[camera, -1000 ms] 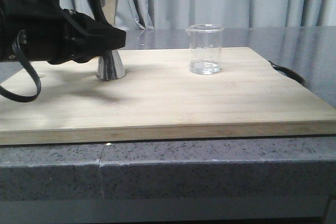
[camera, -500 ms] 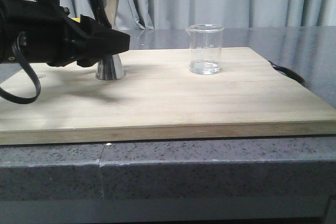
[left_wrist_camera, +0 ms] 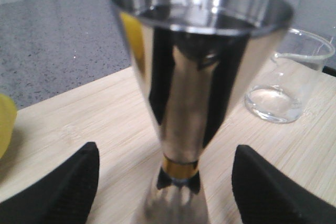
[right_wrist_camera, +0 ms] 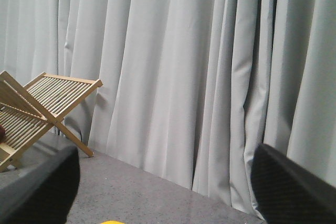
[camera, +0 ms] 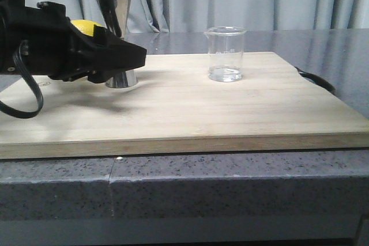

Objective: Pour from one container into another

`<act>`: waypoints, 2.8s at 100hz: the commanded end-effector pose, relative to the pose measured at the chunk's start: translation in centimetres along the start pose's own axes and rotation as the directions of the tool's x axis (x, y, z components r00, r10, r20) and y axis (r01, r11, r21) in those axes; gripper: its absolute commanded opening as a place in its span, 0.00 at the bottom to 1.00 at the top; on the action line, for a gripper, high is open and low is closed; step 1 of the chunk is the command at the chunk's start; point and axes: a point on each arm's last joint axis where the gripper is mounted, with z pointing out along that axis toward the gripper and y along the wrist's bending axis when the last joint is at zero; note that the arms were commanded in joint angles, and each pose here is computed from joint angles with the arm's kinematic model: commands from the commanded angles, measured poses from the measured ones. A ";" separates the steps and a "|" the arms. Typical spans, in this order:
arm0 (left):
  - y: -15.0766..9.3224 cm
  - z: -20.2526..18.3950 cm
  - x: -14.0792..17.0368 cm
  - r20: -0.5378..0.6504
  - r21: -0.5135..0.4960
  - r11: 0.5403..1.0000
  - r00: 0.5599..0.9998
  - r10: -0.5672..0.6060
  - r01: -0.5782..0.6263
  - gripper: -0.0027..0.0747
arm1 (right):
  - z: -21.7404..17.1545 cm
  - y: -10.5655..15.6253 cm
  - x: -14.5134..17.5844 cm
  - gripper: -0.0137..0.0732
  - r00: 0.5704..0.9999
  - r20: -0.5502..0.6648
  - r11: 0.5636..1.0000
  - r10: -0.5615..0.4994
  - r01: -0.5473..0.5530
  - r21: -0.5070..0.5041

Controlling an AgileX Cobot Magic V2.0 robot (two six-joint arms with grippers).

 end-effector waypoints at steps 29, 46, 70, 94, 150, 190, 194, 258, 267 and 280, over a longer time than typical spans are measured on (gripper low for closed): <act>-0.8 -1.7 -4.1 0.118 0.034 0.998 0.992 -0.052 0.048 0.68 | 0.0 -0.2 -2.1 0.85 0.992 0.128 1.000 -0.012 0.010 0.012; -1.2 -2.4 -4.6 0.086 0.046 0.998 0.995 -0.057 0.053 0.68 | 0.0 -0.2 -2.1 0.85 0.992 0.129 1.000 -0.012 0.010 0.012; -1.7 -4.2 -5.6 0.035 0.027 0.998 0.998 -0.058 0.058 0.68 | 0.0 -0.2 -2.2 0.85 0.991 0.131 1.000 -0.012 0.010 0.012; -2.4 -7.7 -7.7 0.036 -0.053 0.999 0.999 -0.001 0.003 0.67 | 0.1 -0.7 -1.6 0.85 0.997 0.072 0.998 0.019 -0.023 0.059; -4.3 -21.0 -13.0 0.267 -0.402 0.915 0.953 0.142 -0.024 0.60 | -3.6 -4.9 -5.9 0.85 0.995 -0.044 0.922 -0.095 0.104 0.373; -6.4 -26.7 -13.8 0.437 -0.430 0.903 0.872 0.221 -0.014 0.17 | -10.1 -3.4 -12.9 0.84 0.971 -0.004 0.922 -0.237 0.226 0.313; -6.5 -27.2 -13.7 0.444 -0.438 0.899 0.868 0.224 -0.008 0.15 | -10.8 -3.3 -13.4 0.83 0.963 -0.008 0.916 -0.269 0.258 0.307; -6.2 -32.5 -9.9 0.430 -0.627 0.767 0.881 0.199 0.132 0.01 | -19.0 -1.0 -14.5 0.10 0.834 -0.289 0.818 -0.470 0.535 0.211; -5.8 -31.5 -8.7 0.393 -0.627 0.769 0.902 0.179 0.121 0.01 | -19.4 -0.8 -14.3 0.10 0.855 -0.305 0.839 -0.419 0.493 0.232; -5.4 -30.0 -6.9 0.340 -0.624 0.776 0.927 0.161 0.094 0.01 | -19.8 -0.7 -12.6 0.10 0.853 -0.333 0.847 -0.401 0.484 0.219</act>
